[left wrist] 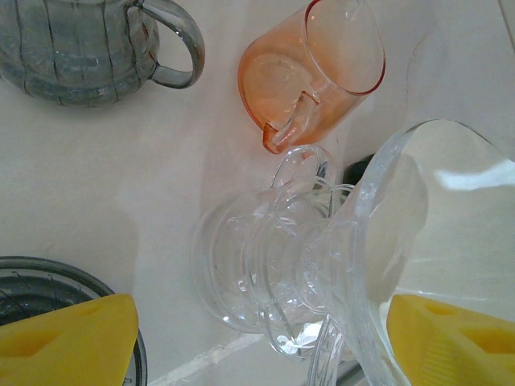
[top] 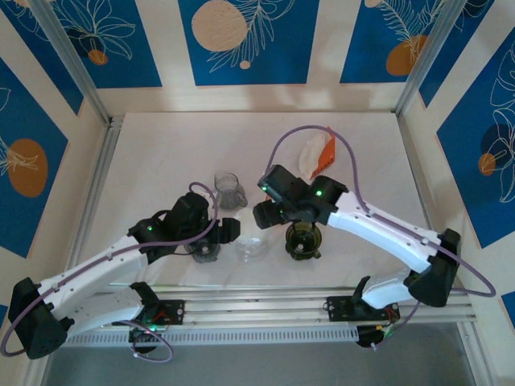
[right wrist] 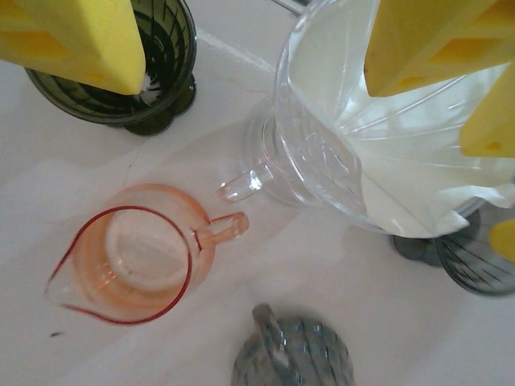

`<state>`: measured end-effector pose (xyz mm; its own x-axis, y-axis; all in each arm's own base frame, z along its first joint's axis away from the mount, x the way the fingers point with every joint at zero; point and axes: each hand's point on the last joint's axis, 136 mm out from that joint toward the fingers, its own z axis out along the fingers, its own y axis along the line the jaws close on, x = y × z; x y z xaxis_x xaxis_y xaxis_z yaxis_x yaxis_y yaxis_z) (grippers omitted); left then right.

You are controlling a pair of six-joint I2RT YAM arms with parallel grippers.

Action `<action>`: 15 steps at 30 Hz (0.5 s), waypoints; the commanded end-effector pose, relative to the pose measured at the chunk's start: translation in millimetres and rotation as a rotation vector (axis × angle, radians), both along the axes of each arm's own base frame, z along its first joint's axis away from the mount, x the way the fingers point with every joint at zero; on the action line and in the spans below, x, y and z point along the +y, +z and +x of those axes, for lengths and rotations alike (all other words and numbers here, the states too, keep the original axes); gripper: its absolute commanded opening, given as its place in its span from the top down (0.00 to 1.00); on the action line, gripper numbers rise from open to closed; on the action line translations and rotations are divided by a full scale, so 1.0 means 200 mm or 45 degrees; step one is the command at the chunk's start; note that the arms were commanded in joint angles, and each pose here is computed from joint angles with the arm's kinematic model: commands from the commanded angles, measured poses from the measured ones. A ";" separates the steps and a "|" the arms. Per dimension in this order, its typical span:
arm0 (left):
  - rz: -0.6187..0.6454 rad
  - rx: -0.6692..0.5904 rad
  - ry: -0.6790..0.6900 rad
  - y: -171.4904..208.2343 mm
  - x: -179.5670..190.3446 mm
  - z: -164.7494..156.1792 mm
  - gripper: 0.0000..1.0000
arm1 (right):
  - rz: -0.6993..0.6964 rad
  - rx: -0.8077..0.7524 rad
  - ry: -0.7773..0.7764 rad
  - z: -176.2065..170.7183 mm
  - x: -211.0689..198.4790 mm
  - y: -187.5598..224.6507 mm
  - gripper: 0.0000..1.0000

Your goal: Place the coffee filter in the dripper

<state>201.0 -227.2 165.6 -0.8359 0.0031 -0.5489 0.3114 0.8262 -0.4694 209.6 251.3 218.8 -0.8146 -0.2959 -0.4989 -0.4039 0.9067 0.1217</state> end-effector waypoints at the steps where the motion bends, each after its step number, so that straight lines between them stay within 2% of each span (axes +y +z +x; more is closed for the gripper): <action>1: -0.040 0.000 0.016 0.03 0.00 0.01 0.18 | 0.039 -0.062 -0.071 -0.01 -0.08 0.05 0.27; 6: -0.075 -0.039 0.015 0.11 -0.01 0.02 0.08 | 0.104 -0.126 -0.117 -0.01 -0.14 0.11 0.27; 15: -0.142 -0.093 0.023 0.25 0.00 0.02 0.02 | 0.166 -0.176 -0.145 -0.02 -0.19 0.18 0.25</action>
